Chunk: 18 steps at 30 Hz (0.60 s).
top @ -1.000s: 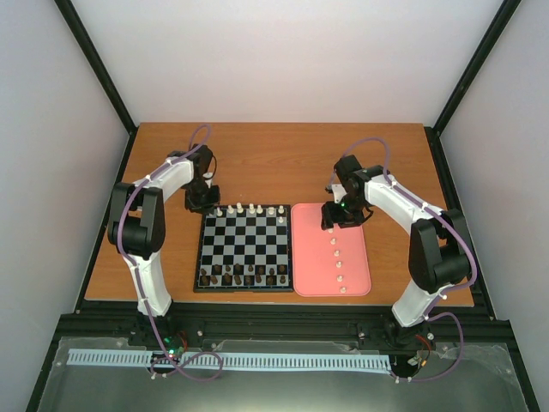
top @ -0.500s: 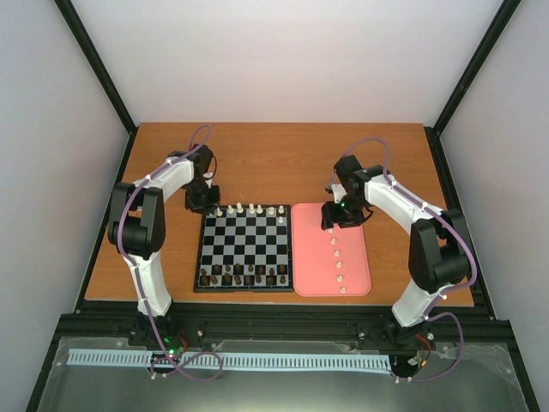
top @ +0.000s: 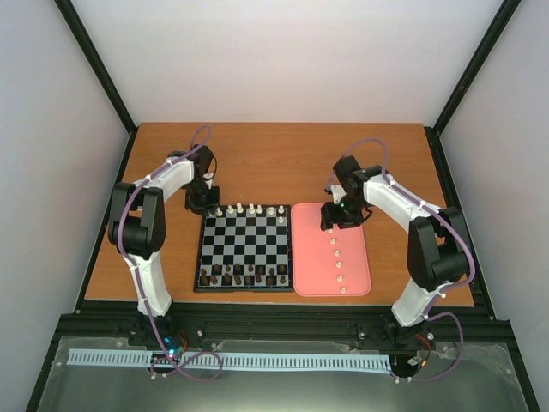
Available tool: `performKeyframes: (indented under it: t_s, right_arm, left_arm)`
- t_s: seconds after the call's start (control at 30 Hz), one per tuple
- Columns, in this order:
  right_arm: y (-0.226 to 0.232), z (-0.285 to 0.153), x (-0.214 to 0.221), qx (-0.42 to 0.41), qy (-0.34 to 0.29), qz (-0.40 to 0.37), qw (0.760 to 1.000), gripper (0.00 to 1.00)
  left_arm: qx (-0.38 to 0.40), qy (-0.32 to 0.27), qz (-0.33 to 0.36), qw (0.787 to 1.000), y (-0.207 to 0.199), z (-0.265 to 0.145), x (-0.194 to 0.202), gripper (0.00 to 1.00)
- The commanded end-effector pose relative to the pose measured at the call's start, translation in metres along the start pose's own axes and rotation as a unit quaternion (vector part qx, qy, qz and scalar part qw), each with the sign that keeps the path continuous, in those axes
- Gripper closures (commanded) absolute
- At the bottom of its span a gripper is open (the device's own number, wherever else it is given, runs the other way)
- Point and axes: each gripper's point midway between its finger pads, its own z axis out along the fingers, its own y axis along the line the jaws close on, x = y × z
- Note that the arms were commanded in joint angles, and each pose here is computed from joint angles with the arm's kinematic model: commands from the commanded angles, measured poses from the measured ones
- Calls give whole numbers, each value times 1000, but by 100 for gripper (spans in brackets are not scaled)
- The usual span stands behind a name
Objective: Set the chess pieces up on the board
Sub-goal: Place the chess piece on the chessboard.
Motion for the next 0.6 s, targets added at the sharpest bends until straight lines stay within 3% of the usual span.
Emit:
performKeyframes:
  t_s: [0.0, 0.57]
  right_arm:
    - [0, 0, -6, -7, -5, -1, 1000, 40]
    - [0, 1, -6, -8, -4, -1, 1000, 40]
  left_arm:
    - [7, -1, 14, 1000, -5, -5, -2, 79]
    - [20, -1, 18, 1000, -13, -6, -9, 77]
